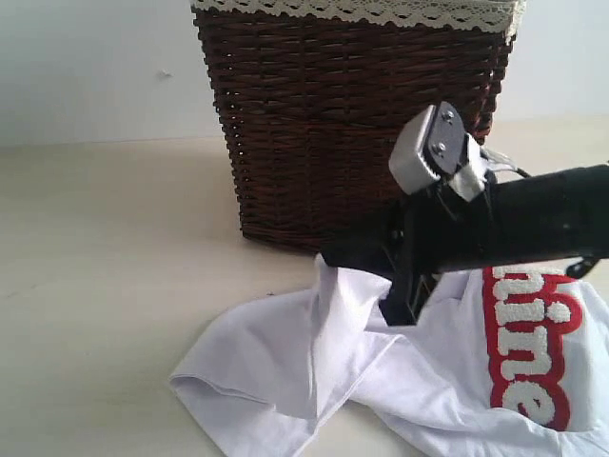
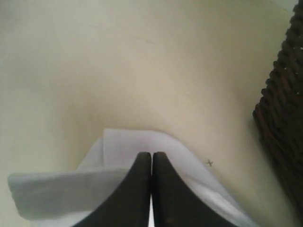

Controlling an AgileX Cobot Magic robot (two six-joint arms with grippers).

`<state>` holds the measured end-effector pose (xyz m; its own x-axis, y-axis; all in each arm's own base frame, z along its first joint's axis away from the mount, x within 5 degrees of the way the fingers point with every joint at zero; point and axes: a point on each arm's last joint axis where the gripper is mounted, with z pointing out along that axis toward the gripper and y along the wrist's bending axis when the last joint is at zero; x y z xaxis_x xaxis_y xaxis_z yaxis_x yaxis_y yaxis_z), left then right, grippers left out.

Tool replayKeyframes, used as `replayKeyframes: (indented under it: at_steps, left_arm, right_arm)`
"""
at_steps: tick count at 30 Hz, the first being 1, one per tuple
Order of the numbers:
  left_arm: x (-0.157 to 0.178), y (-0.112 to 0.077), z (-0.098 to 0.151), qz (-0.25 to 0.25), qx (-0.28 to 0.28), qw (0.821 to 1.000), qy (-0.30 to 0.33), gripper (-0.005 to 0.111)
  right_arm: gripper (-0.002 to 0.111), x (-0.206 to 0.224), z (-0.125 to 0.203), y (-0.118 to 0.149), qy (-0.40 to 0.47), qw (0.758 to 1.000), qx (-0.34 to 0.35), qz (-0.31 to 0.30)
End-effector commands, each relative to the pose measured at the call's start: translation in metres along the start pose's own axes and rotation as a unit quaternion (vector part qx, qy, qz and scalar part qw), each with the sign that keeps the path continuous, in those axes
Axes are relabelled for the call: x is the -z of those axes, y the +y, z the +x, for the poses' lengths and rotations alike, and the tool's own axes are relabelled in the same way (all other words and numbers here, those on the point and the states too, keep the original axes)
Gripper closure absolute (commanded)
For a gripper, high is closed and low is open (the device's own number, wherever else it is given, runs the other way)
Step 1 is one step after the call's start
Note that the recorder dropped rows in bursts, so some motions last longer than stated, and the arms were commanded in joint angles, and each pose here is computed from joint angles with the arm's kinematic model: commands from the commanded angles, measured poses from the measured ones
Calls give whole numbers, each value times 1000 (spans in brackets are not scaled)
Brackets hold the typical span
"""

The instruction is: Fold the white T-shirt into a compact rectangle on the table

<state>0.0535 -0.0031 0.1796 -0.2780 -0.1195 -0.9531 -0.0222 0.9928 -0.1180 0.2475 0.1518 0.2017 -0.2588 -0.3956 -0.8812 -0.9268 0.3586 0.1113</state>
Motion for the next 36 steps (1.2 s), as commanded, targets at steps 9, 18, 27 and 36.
replayKeyframes:
  at_steps: [9,18,27,36]
  left_arm:
    - [1,-1,-1,4,1,1000,-6,107]
    - [1,-1,-1,4,1,1000,-6,107]
    - [1,-1,-1,4,1,1000,-6,107]
    - [1,-1,-1,4,1,1000,-6,107]
  right_arm:
    - [98,-63,-22,-60,-26,1000,6,-6]
    - [54,-87,-18,-40,2,998,36,-48]
    - [54,-26,-28,14,141,923,268,-236]
    - [54,-44,39,41,215,896,287,-262]
